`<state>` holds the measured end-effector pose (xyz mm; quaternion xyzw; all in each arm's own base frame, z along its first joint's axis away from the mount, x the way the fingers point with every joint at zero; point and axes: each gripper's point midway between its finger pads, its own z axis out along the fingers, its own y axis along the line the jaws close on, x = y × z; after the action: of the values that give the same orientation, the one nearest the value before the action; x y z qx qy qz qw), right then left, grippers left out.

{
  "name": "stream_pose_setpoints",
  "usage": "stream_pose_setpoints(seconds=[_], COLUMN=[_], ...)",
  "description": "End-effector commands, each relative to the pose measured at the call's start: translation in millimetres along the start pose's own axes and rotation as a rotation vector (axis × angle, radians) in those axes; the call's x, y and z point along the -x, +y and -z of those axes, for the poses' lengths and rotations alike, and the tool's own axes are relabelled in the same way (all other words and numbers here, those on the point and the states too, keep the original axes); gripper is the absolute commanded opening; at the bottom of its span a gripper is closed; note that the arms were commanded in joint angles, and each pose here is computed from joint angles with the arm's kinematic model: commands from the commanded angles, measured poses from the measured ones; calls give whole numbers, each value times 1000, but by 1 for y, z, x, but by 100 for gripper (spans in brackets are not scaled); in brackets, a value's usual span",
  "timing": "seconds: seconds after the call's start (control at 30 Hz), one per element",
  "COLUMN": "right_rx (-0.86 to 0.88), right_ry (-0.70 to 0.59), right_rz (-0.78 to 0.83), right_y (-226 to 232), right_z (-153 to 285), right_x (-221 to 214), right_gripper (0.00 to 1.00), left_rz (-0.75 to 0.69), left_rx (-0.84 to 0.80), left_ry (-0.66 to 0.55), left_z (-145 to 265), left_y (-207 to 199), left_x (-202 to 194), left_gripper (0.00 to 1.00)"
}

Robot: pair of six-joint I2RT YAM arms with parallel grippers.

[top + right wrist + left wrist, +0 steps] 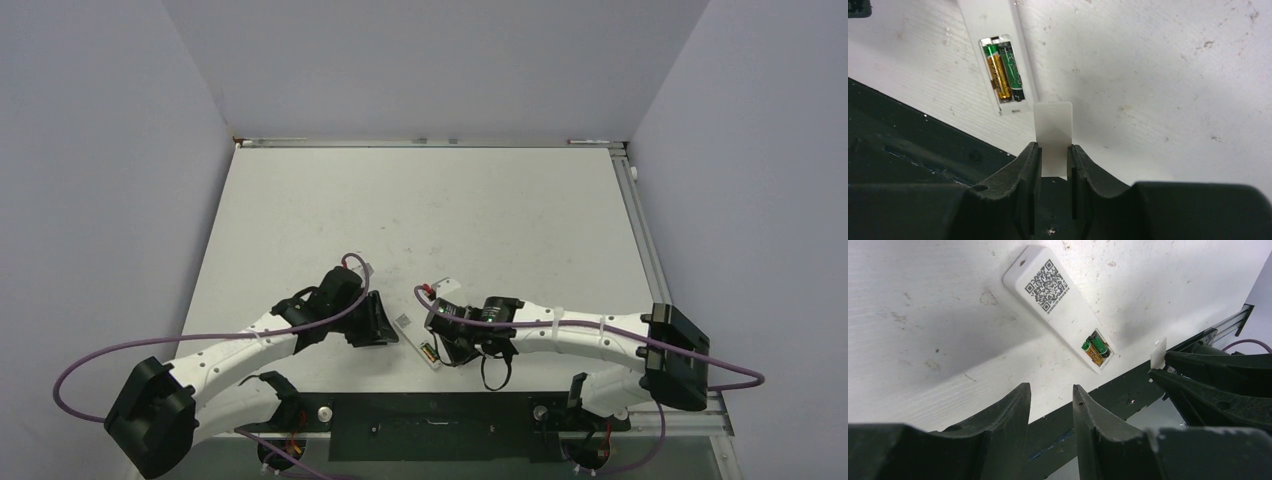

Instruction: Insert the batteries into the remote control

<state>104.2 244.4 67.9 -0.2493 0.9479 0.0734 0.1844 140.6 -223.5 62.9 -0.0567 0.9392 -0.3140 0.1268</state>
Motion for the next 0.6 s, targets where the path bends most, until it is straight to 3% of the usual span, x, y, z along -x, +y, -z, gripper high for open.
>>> stream_pose_setpoints(seconds=[0.0,0.2,0.57], right_rx=[9,15,49], right_ry=[-26,-22,-5], right_rz=[29,45,98], right_y=[15,26,44], right_z=[1,-7,-23], right_x=[18,28,36], right_gripper=[8,9,9], left_rz=[-36,-37,-56], left_rx=[-37,-37,-29], left_ry=[-28,-37,-36], left_z=[15,19,22], left_y=[-10,-8,-4], left_x=[12,14,15], left_gripper=[34,40,44])
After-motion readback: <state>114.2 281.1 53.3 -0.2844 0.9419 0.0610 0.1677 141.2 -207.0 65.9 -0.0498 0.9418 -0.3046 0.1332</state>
